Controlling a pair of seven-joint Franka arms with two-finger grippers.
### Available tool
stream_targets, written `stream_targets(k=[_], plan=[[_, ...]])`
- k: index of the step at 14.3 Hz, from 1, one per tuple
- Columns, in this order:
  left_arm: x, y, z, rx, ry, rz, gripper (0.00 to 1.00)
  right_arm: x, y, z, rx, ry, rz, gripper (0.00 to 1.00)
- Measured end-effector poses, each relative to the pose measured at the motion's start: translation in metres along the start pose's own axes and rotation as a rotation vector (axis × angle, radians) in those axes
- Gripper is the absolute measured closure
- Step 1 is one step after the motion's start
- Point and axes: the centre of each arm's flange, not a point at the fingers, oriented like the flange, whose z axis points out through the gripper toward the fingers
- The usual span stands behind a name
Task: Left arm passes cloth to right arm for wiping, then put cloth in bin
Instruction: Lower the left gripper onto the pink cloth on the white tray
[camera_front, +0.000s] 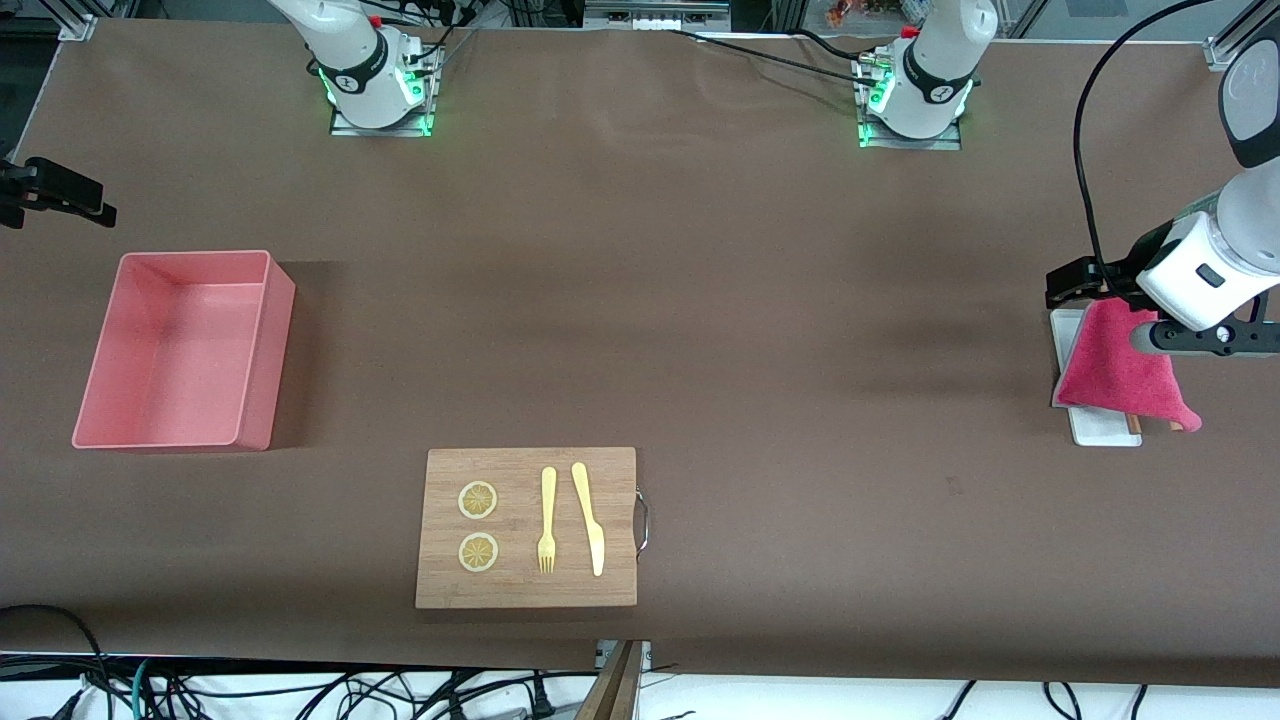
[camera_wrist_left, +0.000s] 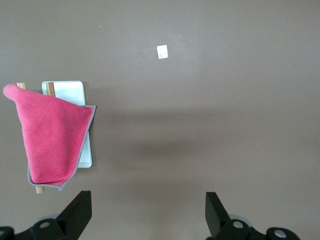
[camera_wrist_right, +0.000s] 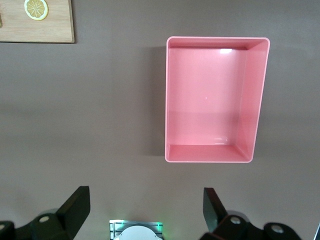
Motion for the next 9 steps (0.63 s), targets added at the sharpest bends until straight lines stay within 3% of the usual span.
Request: stream_targets(k=[2, 5, 9], plan=[[0.0, 0.0, 0.0, 0.003, -0.001, 0.0, 0.0, 0.0, 0.0, 0.0, 0.0, 0.0, 0.0, 0.0], [-0.001, -0.008, 0.003, 0.078, -0.016, 0.015, 0.0, 0.0, 0.0, 0.0, 0.0, 0.001, 0.0, 0.0], [-0.004, -0.027, 0.017, 0.124, -0.066, 0.119, 0.0, 0.0, 0.0, 0.0, 0.0, 0.001, 0.001, 0.0]])
